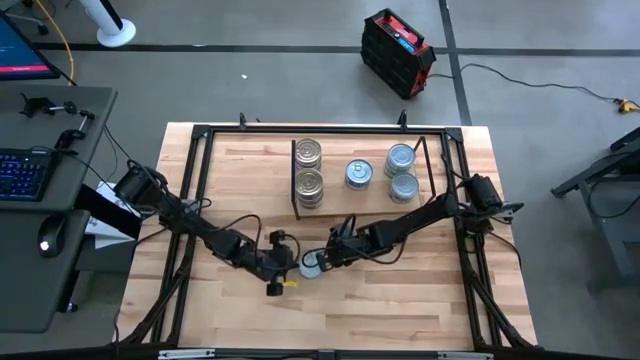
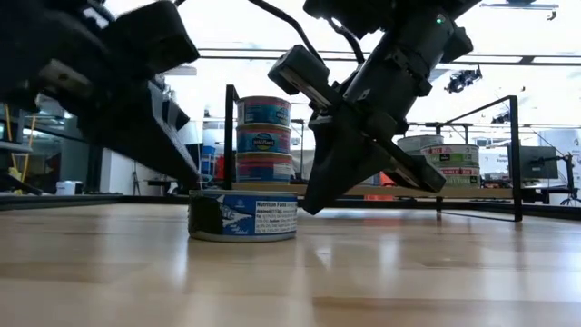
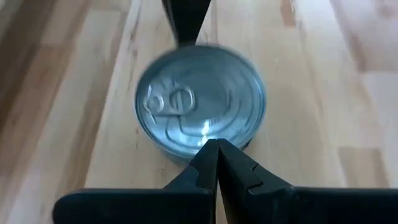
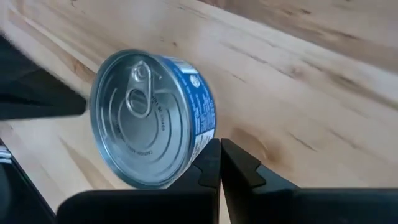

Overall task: Stack canned seafood by type on shelf
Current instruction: Stack the blue tuna can on top of the other blue tuna can on the shelf

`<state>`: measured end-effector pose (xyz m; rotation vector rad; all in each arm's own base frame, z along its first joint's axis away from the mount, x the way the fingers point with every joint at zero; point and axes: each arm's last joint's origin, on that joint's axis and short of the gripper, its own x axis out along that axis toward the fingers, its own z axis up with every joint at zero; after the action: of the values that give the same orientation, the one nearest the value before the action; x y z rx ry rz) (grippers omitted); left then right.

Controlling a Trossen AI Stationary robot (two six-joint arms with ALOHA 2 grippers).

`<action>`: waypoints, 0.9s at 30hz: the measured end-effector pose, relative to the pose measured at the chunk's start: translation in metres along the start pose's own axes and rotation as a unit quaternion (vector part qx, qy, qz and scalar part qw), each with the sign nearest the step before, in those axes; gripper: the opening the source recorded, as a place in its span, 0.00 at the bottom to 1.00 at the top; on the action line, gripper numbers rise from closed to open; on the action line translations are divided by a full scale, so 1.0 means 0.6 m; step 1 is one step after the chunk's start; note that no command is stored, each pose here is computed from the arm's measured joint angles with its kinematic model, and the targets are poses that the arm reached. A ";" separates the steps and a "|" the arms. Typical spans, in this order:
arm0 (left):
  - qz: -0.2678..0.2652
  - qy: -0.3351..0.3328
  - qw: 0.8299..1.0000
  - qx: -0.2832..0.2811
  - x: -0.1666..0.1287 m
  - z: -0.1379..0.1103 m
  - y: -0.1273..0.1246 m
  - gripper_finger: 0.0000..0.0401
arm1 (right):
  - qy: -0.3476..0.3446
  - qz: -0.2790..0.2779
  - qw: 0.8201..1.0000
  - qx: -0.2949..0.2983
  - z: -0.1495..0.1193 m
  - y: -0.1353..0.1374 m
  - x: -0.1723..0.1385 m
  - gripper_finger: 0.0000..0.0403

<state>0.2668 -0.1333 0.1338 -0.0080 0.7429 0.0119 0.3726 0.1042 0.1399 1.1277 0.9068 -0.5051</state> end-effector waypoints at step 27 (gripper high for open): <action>0.007 0.020 1.000 -0.022 0.031 -0.036 -0.021 0.00 | -0.005 0.111 0.994 -0.017 -0.031 0.081 -0.029 0.00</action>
<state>0.2661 -0.1462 0.1054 -0.0447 0.7825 0.0416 0.3926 0.1381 0.1784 1.1777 0.7672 -0.3126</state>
